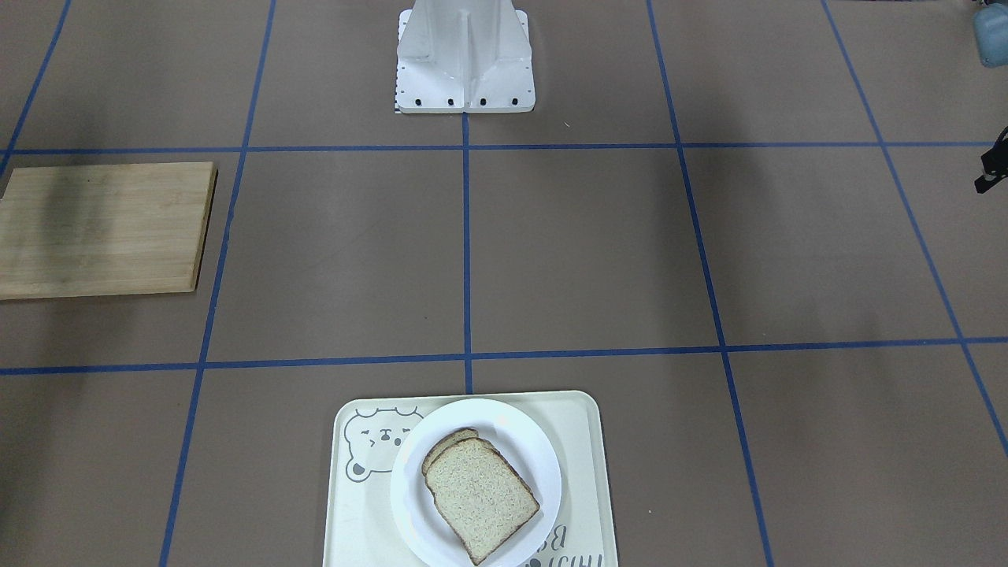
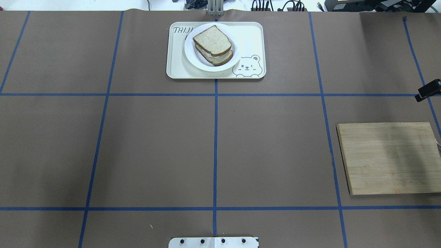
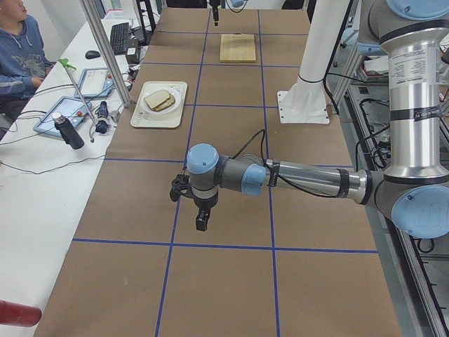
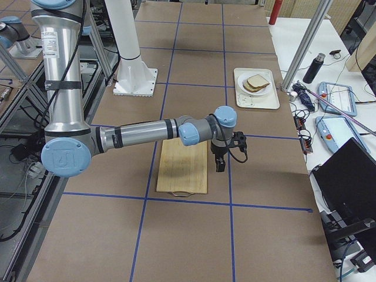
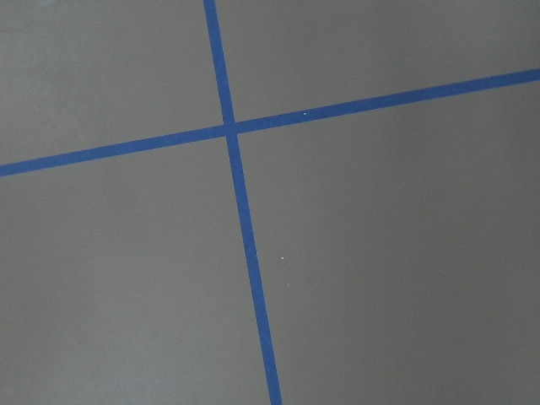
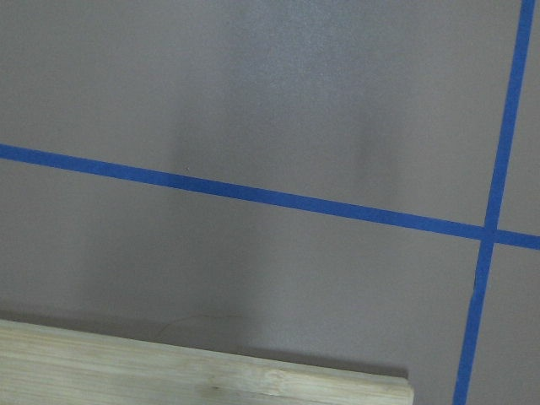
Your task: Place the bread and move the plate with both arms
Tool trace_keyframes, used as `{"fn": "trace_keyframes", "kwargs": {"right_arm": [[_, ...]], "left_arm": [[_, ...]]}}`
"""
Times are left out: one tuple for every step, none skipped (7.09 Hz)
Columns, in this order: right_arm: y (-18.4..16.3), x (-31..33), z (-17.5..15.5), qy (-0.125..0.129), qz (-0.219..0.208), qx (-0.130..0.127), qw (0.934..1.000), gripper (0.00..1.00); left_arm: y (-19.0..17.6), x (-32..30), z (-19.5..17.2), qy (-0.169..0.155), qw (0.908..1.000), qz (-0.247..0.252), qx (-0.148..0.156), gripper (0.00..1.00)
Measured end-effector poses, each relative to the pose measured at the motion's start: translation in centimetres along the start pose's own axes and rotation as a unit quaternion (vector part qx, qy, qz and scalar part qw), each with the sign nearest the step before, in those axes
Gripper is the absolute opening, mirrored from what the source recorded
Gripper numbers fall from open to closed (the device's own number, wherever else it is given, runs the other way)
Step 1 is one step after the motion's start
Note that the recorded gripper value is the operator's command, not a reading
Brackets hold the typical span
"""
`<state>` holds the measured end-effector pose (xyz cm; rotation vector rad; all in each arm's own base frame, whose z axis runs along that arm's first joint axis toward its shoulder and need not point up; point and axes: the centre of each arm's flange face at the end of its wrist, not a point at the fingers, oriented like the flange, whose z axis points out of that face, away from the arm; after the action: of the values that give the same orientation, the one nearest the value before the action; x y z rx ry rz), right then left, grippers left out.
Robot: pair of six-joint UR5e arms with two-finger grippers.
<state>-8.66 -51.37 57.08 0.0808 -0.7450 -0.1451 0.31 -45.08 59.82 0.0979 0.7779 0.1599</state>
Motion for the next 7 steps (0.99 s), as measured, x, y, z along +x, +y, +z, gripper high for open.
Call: {"fn": "trace_keyframes", "kwargs": {"right_arm": [[0.0,0.0,0.0,0.0,0.0,0.0,1.0,1.0],[0.0,-0.1,-0.1,-0.001,-0.001,0.002,1.0,1.0],[-0.2,-0.3,-0.3,-0.001,-0.004,0.005,1.0,1.0],[-0.5,-0.6,-0.5,0.001,-0.007,0.008,0.9999,1.0],[-0.7,-0.6,-0.6,0.01,-0.008,0.012,0.9999,1.0],[-0.8,-0.5,-0.7,0.019,-0.01,0.015,0.9997,1.0],[-0.9,-0.5,-0.7,0.024,-0.01,0.016,0.9995,1.0]], "left_arm": [[0.3,0.2,0.4,0.027,0.9996,0.0,-0.003,0.98],[0.4,0.3,0.5,0.04,0.9992,0.002,-0.002,0.98],[0.7,0.3,0.6,0.044,0.999,0.002,-0.002,0.98],[1.1,0.2,0.7,0.046,0.9989,0.001,-0.003,0.98],[1.3,0.2,0.7,0.047,0.9989,0.0,-0.004,0.98],[1.5,0.0,0.9,0.048,0.9988,-0.002,-0.006,0.98],[1.6,-0.1,1.1,0.051,0.9987,-0.004,-0.008,0.98]]}}
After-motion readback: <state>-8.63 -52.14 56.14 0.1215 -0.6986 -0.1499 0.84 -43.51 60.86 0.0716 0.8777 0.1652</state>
